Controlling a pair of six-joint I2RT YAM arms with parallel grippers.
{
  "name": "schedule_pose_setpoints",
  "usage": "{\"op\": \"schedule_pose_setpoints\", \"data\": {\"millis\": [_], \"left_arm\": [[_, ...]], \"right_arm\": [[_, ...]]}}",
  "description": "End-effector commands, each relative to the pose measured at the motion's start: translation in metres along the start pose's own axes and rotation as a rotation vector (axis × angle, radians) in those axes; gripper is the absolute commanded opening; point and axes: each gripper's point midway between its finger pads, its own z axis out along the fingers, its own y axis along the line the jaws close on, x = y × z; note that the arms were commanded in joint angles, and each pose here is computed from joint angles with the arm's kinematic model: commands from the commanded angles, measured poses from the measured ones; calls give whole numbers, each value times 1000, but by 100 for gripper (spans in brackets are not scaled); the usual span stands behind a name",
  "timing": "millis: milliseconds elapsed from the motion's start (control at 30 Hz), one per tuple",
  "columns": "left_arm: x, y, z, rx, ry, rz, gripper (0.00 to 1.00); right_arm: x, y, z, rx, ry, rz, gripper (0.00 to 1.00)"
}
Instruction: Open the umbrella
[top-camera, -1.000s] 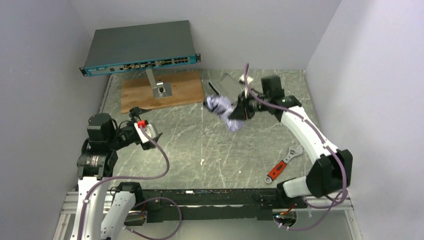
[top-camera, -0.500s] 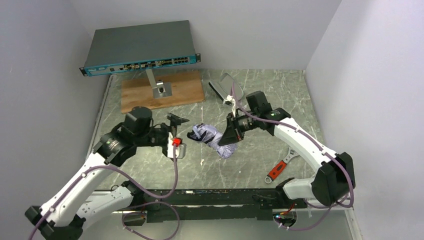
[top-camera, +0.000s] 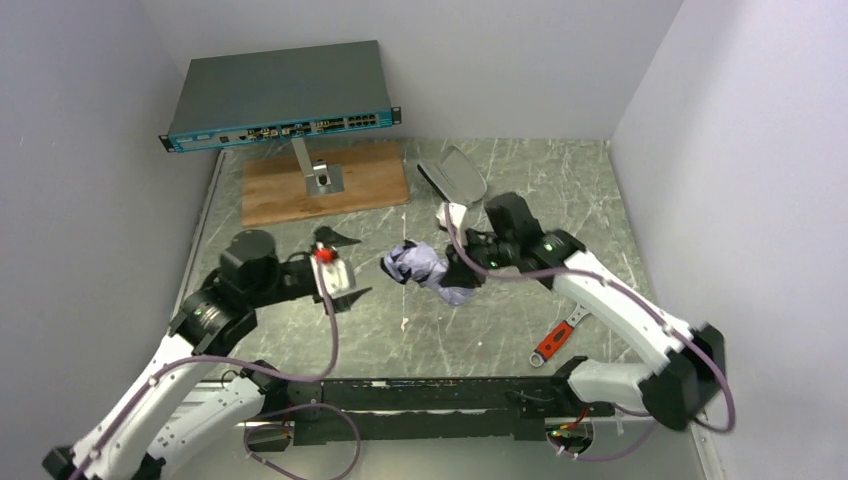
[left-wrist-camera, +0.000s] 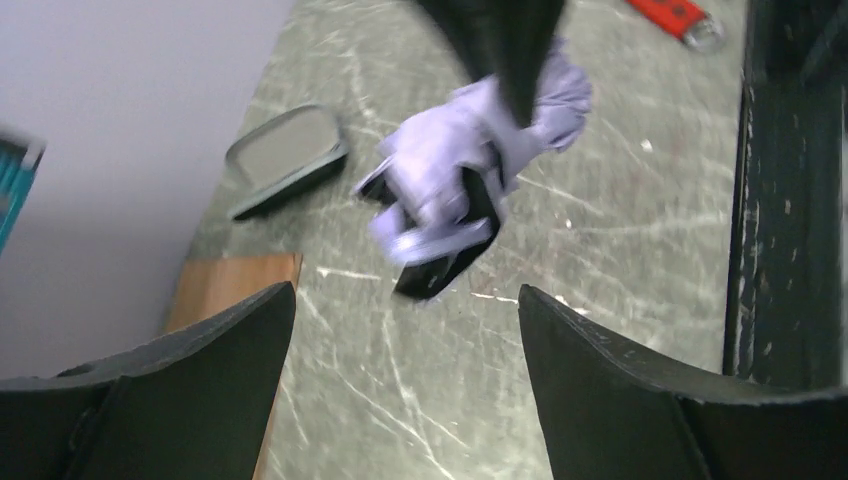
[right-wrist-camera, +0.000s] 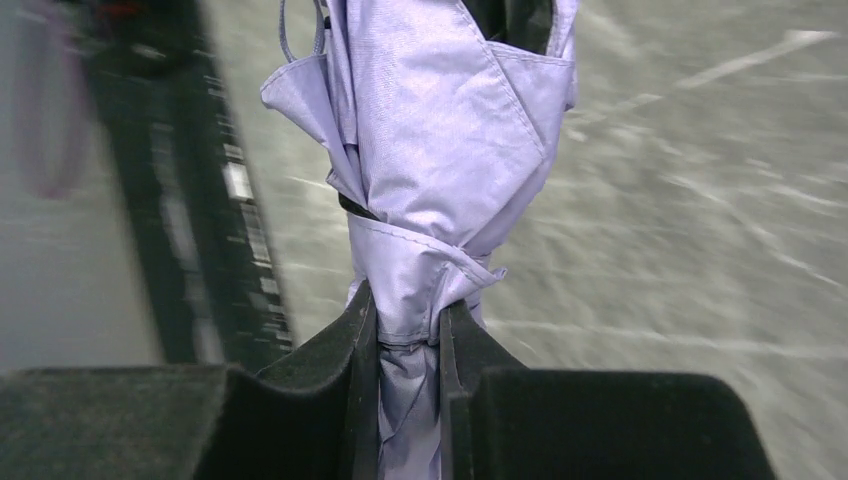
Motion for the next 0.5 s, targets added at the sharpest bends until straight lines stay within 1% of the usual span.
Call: {"op": "schedule_pose_setpoints", "data": {"millis": [0, 67, 133, 167, 200, 267, 367, 433, 467], "left_arm": [[-22, 33, -31, -155, -87, -497, 86], [-25, 37, -39, -142, -82, -659, 85], [-35, 34, -44, -67, -113, -761, 80], [-39, 34, -46, -56, -132, -802, 78], [-44, 39, -48, -60, -162, -805, 77], [-42, 47, -53, -91, -157, -812, 75], [-44, 58, -53, -83, -175, -799, 71], [-47, 57, -49, -28, -199, -783, 65], [-45, 58, -47, -23, -198, -792, 65]], "right_arm": [[-20, -41, -49, 410, -158, -451, 0], [-29, -44, -67, 514, -239, -587, 0], [-23, -45, -76, 587, -296, -696, 0], [-25, -42, -82, 618, -332, -752, 0], [-25, -37, -87, 634, -360, -805, 0], [-27, -27, -95, 652, -410, -904, 0], [-26, -15, -97, 647, -450, -1031, 0], [-27, -11, -95, 641, -464, -1079, 0], [-29, -11, -95, 639, -470, -1076, 0]]}}
